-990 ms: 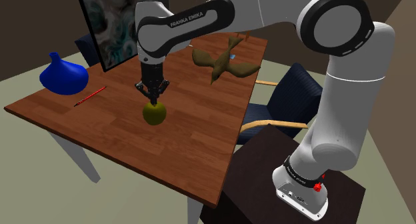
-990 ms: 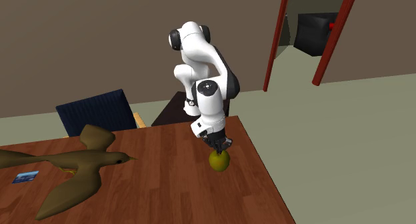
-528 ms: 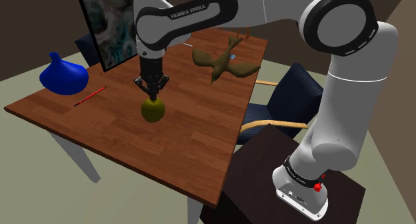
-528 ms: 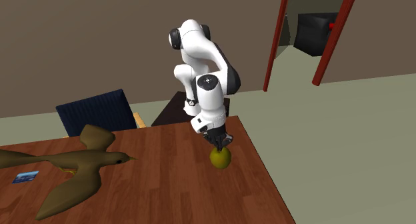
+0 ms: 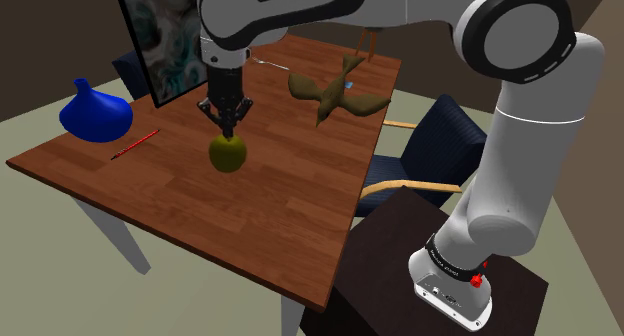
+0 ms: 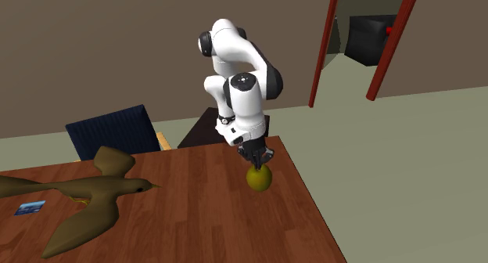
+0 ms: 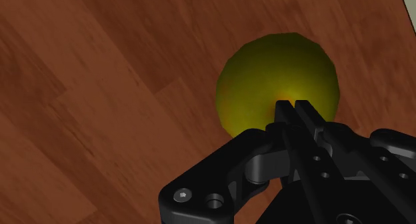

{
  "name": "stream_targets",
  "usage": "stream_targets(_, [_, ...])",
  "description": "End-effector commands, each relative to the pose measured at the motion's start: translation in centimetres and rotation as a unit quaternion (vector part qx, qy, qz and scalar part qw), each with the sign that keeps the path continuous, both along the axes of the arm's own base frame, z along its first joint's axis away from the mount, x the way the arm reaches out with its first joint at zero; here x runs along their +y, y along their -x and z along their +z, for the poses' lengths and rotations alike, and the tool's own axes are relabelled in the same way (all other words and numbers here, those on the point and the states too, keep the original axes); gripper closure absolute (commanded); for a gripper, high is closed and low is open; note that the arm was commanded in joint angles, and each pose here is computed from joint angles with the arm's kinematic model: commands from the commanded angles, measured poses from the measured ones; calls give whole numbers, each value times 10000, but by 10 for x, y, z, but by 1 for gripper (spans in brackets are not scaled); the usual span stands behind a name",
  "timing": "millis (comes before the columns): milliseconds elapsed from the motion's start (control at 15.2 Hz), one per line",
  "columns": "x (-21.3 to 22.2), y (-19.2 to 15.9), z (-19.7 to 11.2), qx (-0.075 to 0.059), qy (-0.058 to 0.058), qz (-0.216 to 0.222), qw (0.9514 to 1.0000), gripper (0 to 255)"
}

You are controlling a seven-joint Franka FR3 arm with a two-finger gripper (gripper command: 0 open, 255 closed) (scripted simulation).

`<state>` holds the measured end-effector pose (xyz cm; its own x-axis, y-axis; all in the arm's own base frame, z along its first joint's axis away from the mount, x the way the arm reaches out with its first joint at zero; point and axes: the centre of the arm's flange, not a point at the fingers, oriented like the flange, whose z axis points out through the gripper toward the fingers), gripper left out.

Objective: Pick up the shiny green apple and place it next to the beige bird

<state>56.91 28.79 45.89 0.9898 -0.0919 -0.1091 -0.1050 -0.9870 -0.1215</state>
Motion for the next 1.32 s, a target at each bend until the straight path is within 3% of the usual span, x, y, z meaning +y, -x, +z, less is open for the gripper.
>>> stream_targets(0, [0,0,10,2,1,0,10000,255])
stream_targets(1254, [0,0,110,2,1,0,10000,255])
